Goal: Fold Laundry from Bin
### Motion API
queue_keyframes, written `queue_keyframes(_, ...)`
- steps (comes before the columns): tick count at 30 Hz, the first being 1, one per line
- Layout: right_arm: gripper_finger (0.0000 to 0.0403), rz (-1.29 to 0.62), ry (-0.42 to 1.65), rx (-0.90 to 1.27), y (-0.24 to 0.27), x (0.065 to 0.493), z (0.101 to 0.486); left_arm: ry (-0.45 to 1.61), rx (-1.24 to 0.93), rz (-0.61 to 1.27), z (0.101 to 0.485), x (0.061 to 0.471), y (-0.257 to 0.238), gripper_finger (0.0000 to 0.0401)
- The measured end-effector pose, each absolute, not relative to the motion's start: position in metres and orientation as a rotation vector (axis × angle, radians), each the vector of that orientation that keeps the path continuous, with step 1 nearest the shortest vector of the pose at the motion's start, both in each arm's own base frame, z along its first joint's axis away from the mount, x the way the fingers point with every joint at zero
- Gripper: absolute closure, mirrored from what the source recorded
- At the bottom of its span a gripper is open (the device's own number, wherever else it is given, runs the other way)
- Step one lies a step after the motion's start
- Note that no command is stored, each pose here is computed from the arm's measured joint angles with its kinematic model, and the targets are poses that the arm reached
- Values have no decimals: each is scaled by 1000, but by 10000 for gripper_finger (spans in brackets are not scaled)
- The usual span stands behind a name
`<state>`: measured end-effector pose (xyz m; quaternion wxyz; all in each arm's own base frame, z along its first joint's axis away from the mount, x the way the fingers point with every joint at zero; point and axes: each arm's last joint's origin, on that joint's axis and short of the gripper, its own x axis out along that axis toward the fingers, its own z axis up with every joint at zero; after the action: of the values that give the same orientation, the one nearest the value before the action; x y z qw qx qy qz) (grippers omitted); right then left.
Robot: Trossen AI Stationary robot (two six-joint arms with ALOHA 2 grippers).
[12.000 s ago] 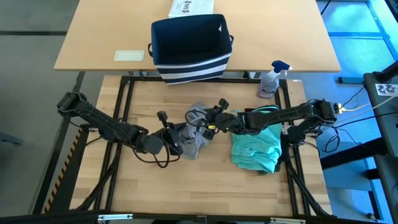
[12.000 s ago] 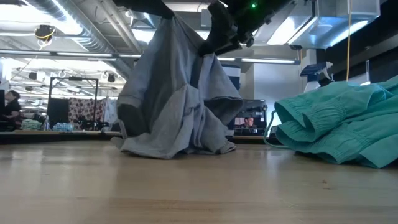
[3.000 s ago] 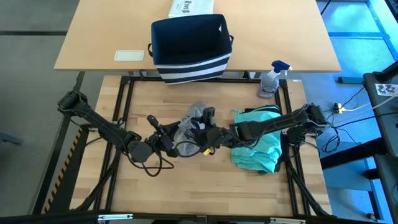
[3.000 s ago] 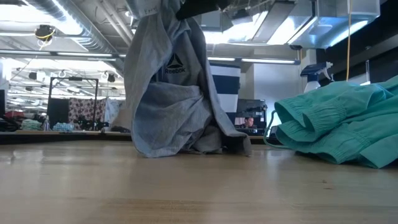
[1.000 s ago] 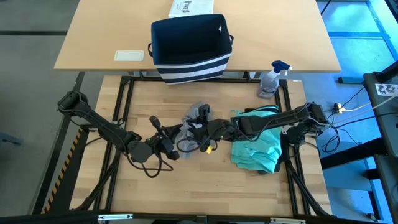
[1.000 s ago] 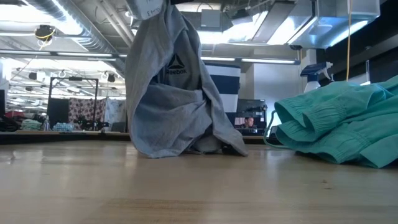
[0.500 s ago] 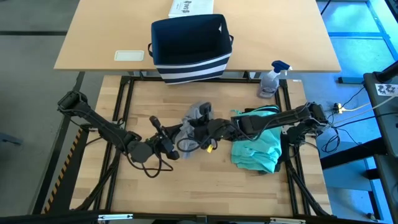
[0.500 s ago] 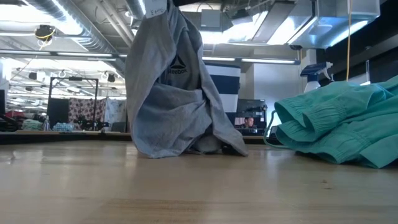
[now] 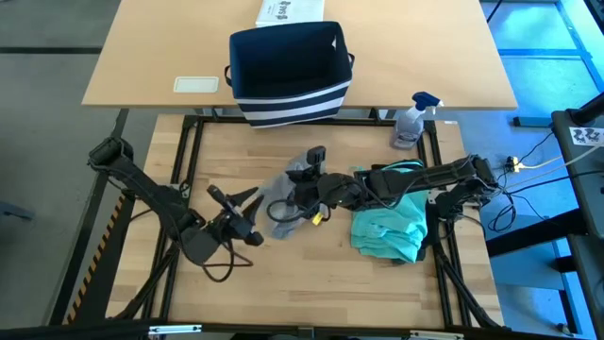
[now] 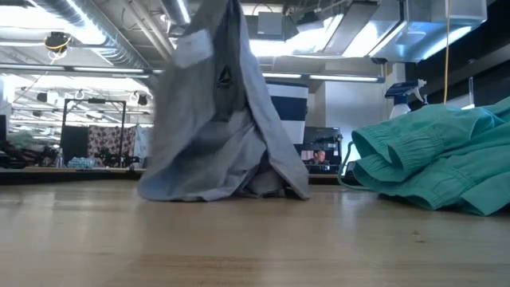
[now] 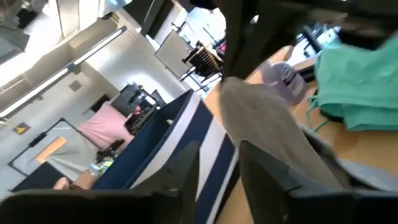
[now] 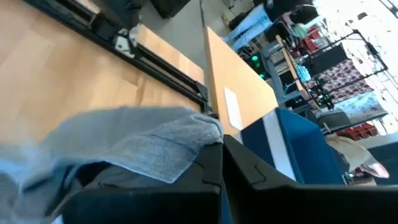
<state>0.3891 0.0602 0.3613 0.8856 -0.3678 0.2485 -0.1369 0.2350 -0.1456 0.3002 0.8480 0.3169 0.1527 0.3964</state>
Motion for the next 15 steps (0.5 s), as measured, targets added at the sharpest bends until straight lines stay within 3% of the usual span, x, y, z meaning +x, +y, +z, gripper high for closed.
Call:
queue_keyframes(8, 402, -324, 536, -734, 48, 389, 368, 251, 565, 717, 286, 220, -164, 221)
queue_keyframes(15, 403, -333, 551, -711, 40, 389, 367, 353, 402, 537, 214, 222, -154, 180)
